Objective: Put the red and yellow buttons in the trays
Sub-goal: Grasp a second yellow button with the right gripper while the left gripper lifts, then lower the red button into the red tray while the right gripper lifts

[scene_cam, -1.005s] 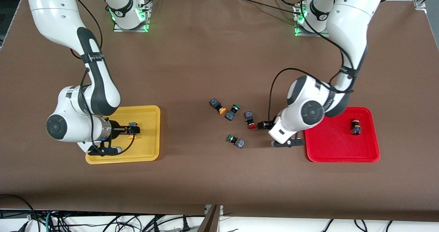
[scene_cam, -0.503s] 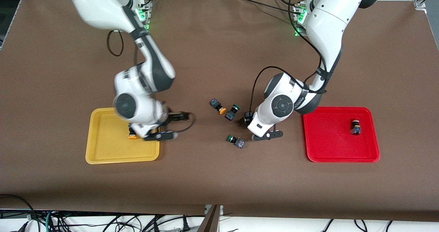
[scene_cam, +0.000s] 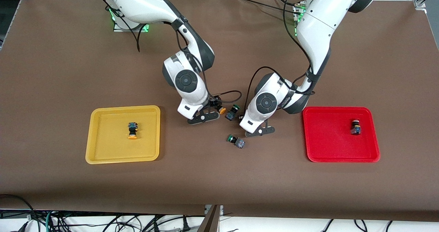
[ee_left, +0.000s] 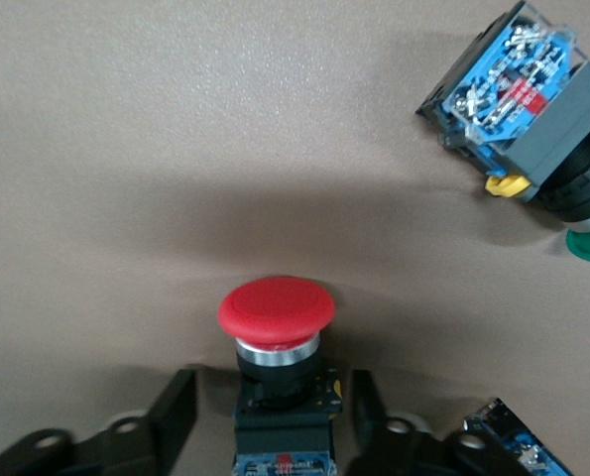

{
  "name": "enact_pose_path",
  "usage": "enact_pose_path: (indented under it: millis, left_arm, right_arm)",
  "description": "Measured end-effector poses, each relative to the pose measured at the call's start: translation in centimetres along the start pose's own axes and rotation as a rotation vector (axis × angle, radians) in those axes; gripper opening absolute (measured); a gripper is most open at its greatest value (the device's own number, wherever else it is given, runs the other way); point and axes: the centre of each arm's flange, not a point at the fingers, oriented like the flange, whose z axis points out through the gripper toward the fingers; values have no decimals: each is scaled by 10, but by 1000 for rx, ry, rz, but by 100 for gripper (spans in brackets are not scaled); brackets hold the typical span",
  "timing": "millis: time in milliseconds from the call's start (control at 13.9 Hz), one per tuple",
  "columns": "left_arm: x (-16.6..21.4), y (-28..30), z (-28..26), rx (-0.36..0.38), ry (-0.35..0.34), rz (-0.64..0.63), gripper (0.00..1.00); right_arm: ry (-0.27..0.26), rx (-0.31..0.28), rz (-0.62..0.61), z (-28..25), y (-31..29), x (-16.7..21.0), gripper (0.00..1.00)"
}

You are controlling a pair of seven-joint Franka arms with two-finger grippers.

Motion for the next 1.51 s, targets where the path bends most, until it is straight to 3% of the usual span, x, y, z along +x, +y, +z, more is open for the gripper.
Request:
enact_pose_path:
  millis: [144,503,718,933,1221,1508]
  left_arm:
    - [4,-3,-1,2,4,-9,42]
    - [56,-70,-42,21,-3,-58,41]
    - [108,-170,-88,17,-11,47,41]
    - [142,-266,-90,2,-37,153,41]
    - [147,-335,-68,-14,-89,274,41]
    - [134,-333,-47,-19,-138,311,41]
  right_arm:
    - [-7,-15,-12,18,-12,-12,100]
    - [-19,-33,29,59,-43,-34,100]
    - [-4,-29,61,71,-44,-34,100]
    - [5,-32,73,73,-36,-29,96]
    - [26,-33,124,67,-15,-15,52]
    - [55,-39,182,47,23,6,44]
